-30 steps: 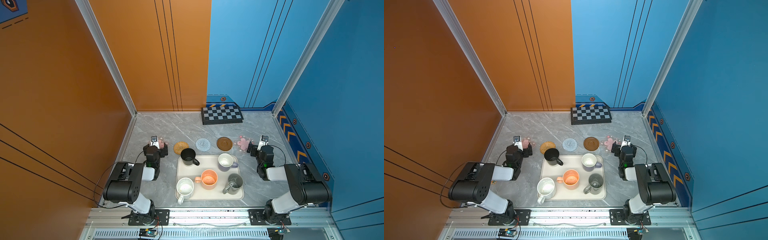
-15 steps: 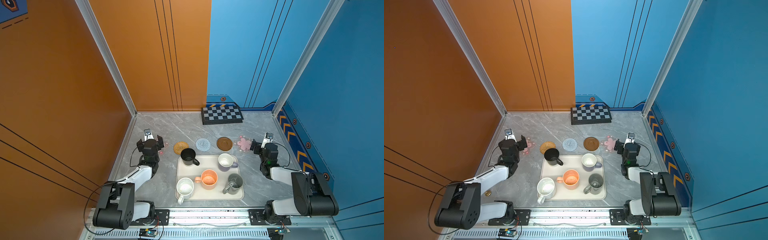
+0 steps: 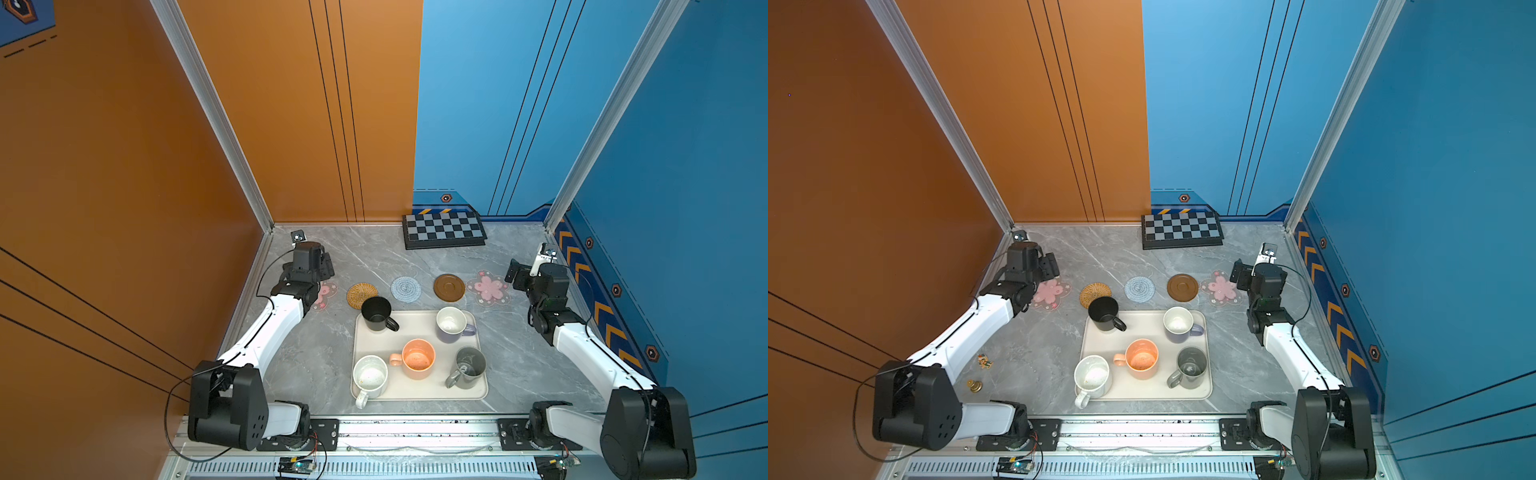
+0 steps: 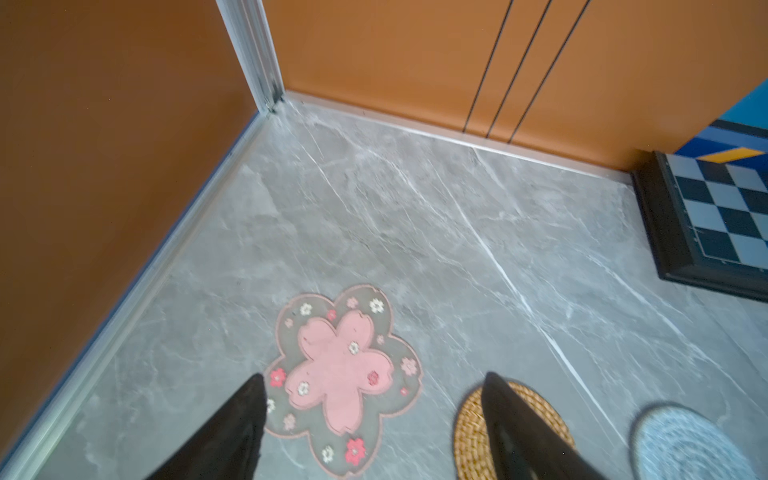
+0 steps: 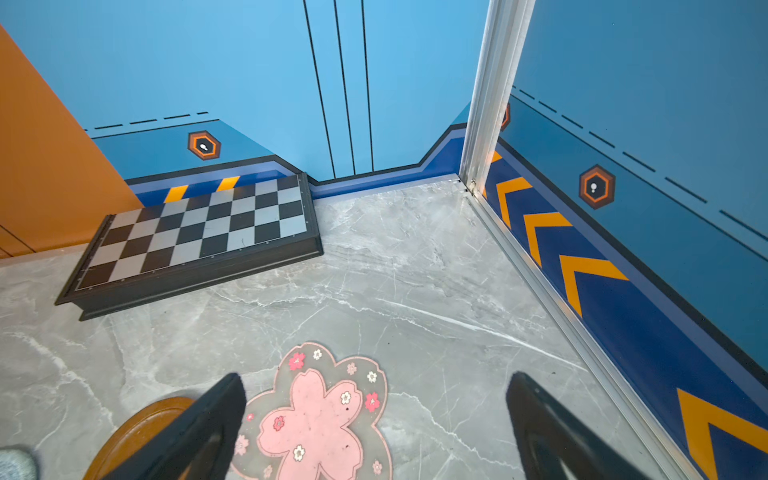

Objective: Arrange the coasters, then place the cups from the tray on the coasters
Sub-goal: 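Reach the left gripper over the rattan coaster while the right gripper moves toward the coasters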

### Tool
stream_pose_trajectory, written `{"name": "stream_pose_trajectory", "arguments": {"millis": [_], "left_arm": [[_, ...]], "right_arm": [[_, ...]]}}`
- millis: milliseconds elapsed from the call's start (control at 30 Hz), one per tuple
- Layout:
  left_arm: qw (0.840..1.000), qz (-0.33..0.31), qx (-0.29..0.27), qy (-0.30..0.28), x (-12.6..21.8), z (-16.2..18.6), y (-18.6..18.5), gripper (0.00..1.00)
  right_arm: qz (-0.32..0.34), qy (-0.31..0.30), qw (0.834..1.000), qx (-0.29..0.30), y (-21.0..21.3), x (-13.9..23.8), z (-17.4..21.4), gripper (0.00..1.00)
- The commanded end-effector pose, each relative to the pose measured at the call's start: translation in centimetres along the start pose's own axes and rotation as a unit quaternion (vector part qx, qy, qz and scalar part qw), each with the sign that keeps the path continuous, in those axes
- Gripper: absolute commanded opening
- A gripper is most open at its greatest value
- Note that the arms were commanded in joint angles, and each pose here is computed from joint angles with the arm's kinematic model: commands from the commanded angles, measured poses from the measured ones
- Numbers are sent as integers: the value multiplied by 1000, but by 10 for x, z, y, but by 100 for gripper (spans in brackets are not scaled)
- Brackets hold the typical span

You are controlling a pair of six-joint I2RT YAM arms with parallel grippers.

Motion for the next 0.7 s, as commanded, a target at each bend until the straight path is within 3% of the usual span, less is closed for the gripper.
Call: {"name": "stream_pose_trajectory", "arguments": {"millis": [0,233,400,500,667], "left_arm": [[995,9,-25,101,0,39,-17,77],[980,48,-31,189,-14,92,-59,59],[974,36,-37,221,-28,116,-66,50],[971,28,-24,235,-34,125,-66,40],[964,31,-26,264,-46,140,-75,22]], "right_arm": [[-31,31,999,10,8,12,1,100],[-89,63,994,14,29,19,-15,97],[-109,50,992,28,48,25,-21,96],[-107,38,993,28,53,28,-21,96],[-105,68,992,14,54,27,-17,96]]}}
Point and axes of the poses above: each gripper's point midway between its finger pads, its own x axis back along the fingers, its own y axis along the line the jaws close on, z = x × y, the point moved 5 cm from there along x, back along the fingers, and after that the axes turned 14 degrees about x, right-handed, at the moved point
